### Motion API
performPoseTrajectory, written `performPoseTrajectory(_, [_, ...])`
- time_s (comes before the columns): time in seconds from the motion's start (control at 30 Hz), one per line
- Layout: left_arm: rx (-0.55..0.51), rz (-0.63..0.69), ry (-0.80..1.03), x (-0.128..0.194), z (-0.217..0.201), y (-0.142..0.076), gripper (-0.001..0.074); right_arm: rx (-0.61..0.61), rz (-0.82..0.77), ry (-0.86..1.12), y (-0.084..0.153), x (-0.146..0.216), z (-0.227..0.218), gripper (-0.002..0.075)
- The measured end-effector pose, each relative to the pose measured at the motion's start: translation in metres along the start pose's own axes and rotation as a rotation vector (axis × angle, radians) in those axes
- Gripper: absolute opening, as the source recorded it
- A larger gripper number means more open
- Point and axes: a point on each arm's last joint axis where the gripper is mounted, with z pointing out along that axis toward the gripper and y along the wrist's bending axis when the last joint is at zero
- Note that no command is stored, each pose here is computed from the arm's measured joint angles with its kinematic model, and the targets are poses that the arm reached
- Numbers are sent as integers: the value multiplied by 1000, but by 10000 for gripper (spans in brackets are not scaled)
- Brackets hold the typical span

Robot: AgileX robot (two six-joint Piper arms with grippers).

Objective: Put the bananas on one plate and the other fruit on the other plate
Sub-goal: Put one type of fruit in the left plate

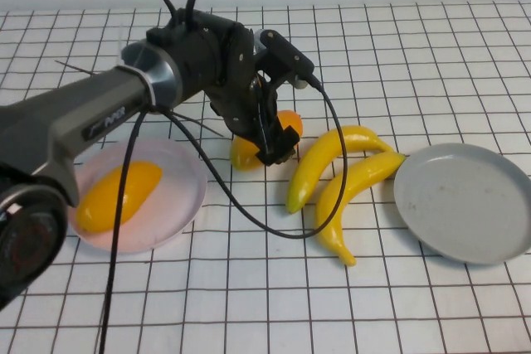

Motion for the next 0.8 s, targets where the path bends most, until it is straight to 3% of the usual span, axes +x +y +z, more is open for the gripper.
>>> performPoseTrajectory(0.2, [14, -8, 20, -3, 27, 1, 639, 0, 0, 0, 0, 0, 0, -16])
performPoseTrajectory(0.3, [-3, -38, 32, -2, 30, 2, 552, 0, 0, 0, 0, 0, 0, -16])
performPoseTrajectory(0.4, [-46, -77, 38, -3, 24, 7, 545, 0, 0, 0, 0, 0, 0, -16])
performPoseTrajectory(0.63, [-120, -101, 10, -4, -41, 13, 545, 0, 0, 0, 0, 0, 0, -16])
performPoseTrajectory(0.8, [-147, -138, 27, 37, -80, 8, 545, 0, 0, 0, 0, 0, 0, -16])
